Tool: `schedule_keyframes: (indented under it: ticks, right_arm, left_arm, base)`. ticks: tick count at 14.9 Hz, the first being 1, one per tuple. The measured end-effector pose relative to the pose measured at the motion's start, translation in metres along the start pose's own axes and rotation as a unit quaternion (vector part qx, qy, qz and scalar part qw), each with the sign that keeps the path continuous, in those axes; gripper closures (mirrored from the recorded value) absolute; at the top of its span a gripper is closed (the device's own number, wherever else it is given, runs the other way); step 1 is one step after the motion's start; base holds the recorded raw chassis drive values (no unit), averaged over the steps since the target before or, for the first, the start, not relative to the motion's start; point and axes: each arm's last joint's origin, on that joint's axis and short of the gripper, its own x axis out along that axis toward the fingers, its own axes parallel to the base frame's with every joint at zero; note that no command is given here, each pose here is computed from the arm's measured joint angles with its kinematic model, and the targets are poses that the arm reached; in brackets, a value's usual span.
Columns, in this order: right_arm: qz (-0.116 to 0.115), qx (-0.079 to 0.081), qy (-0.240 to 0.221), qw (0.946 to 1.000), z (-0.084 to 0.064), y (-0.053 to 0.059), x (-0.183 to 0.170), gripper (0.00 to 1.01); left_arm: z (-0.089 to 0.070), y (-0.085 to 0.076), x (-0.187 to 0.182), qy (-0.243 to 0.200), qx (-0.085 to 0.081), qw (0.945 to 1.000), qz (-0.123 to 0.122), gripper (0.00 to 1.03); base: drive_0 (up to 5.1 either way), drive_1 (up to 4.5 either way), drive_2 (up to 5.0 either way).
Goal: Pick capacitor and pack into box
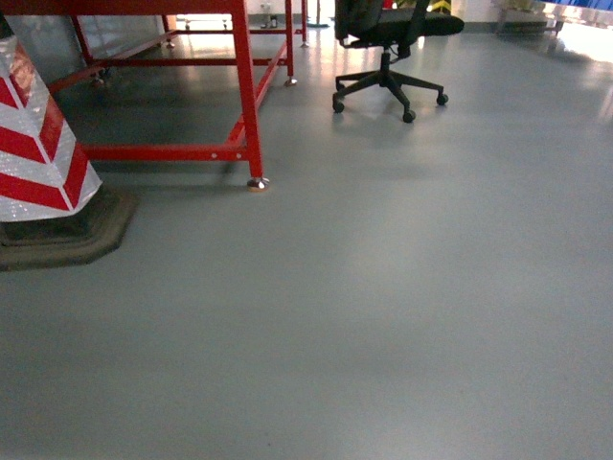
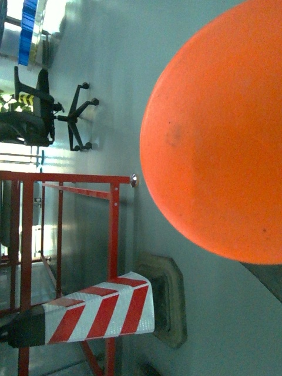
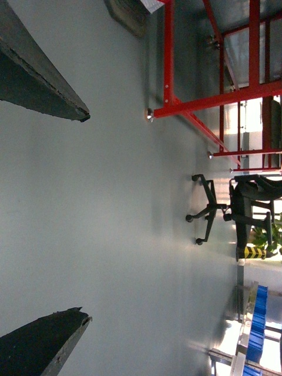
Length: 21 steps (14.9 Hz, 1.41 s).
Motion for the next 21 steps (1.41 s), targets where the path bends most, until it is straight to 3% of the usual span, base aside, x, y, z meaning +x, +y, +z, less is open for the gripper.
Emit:
schedule_keyframes:
  ticks: [21]
  right_arm:
    - [0.0, 0.0, 0.001, 1.0, -0.0002, 0.0, 0.0, 0.03]
  left_arm:
    - [0.0002, 0.0, 0.0, -0.001, 0.0, 1.0, -0.001, 0.6]
  base:
    - [-5.0, 2.45, 2.4]
